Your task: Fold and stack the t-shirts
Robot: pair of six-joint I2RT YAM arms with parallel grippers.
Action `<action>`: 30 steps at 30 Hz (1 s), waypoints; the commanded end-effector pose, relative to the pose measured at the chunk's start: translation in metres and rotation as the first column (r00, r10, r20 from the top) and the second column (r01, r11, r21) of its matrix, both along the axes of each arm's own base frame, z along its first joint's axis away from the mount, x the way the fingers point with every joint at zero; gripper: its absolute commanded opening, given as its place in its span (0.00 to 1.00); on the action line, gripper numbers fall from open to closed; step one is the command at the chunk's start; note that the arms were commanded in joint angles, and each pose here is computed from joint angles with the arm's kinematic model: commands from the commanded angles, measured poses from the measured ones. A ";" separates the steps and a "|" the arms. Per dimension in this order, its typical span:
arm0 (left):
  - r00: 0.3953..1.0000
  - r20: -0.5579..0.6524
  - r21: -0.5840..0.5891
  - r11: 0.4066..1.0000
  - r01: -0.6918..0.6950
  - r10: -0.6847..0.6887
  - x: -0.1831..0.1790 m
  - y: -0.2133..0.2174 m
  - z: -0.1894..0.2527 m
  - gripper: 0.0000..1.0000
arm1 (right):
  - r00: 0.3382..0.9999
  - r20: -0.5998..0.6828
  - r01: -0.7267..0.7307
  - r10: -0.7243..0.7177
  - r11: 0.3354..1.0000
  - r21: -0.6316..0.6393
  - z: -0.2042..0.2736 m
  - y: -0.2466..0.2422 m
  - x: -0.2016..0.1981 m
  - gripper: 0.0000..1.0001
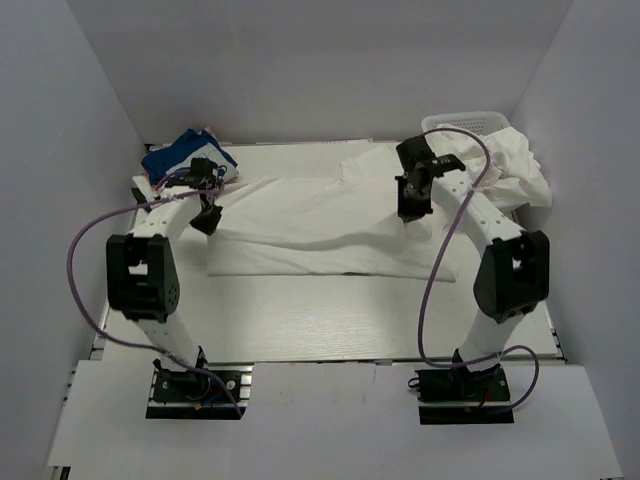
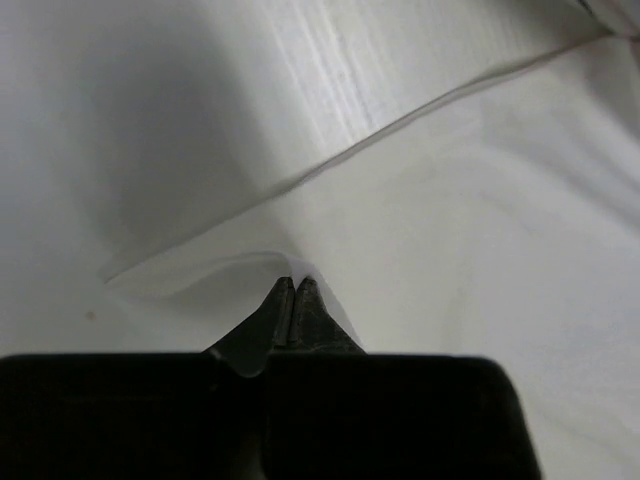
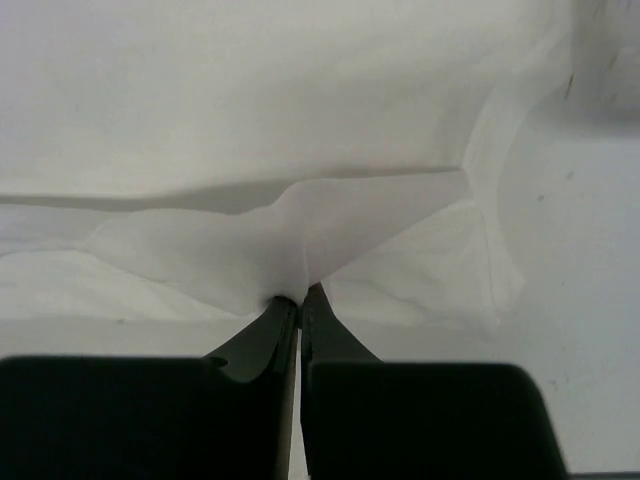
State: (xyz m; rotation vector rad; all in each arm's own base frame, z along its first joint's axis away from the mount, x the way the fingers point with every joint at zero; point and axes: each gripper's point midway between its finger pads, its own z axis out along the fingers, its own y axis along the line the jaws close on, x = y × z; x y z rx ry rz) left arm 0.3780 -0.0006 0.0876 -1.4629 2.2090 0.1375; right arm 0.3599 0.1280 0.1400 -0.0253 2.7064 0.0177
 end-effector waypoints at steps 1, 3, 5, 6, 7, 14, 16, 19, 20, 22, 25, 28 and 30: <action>1.000 0.021 -0.002 1.000 0.013 -0.013 0.038 0.003 -0.011 0.02 | 0.993 0.100 -0.055 0.057 0.998 -0.018 0.003 0.001 0.059 0.00; 1.000 0.010 -0.007 1.000 0.015 -0.015 0.053 0.005 -0.012 0.21 | 0.994 0.098 -0.046 0.048 0.999 -0.026 -0.004 -0.005 0.075 0.05; 0.999 -0.011 0.000 0.999 0.032 -0.032 0.065 0.004 -0.014 0.85 | 0.996 0.087 -0.010 0.015 0.999 -0.052 -0.012 -0.006 0.099 0.50; 0.999 -0.023 0.005 0.999 0.046 -0.046 0.066 0.005 -0.012 1.00 | 0.998 0.062 -0.005 0.009 0.998 -0.060 -0.015 -0.010 0.099 0.68; 0.998 -0.016 0.012 0.998 0.065 -0.065 0.069 0.005 -0.008 1.00 | 0.997 0.079 -0.001 0.004 0.999 -0.049 -0.009 -0.005 0.111 0.90; 0.989 0.067 0.052 0.990 0.128 -0.131 0.048 0.009 0.039 1.00 | 0.993 0.085 -0.089 0.077 0.985 0.146 -0.019 0.024 0.065 0.90; 0.976 0.111 0.039 0.983 0.182 -0.185 0.042 -0.001 0.051 1.00 | 0.991 0.110 -0.090 0.071 0.980 0.177 -0.025 0.029 0.064 0.90; 0.954 0.125 0.009 0.962 0.273 -0.272 0.040 -0.013 0.044 1.00 | 0.992 0.028 -0.129 0.126 0.948 0.290 -0.049 0.048 0.037 0.90; 0.949 0.110 0.004 0.955 0.296 -0.295 0.037 -0.015 0.039 1.00 | 0.991 0.023 -0.133 0.132 0.945 0.298 -0.052 0.051 0.035 0.90; 0.934 0.092 0.000 0.938 0.347 -0.346 0.033 -0.021 0.035 1.00 | 0.987 0.043 -0.159 0.153 0.929 0.334 -0.058 0.061 0.038 0.90; 0.928 0.060 -0.032 0.929 0.369 -0.367 0.020 -0.025 0.022 1.00 | 0.980 0.073 -0.199 0.185 0.908 0.369 -0.061 0.079 0.050 0.90; 0.932 0.057 -0.033 0.932 0.361 -0.358 0.012 -0.021 0.025 1.00 | 0.984 0.064 -0.179 0.167 0.908 0.379 -0.069 0.089 0.071 0.90; 0.930 0.059 -0.017 0.931 0.365 -0.363 0.009 -0.019 0.031 1.00 | 0.980 0.101 -0.196 0.169 0.889 0.414 -0.067 0.104 0.090 0.90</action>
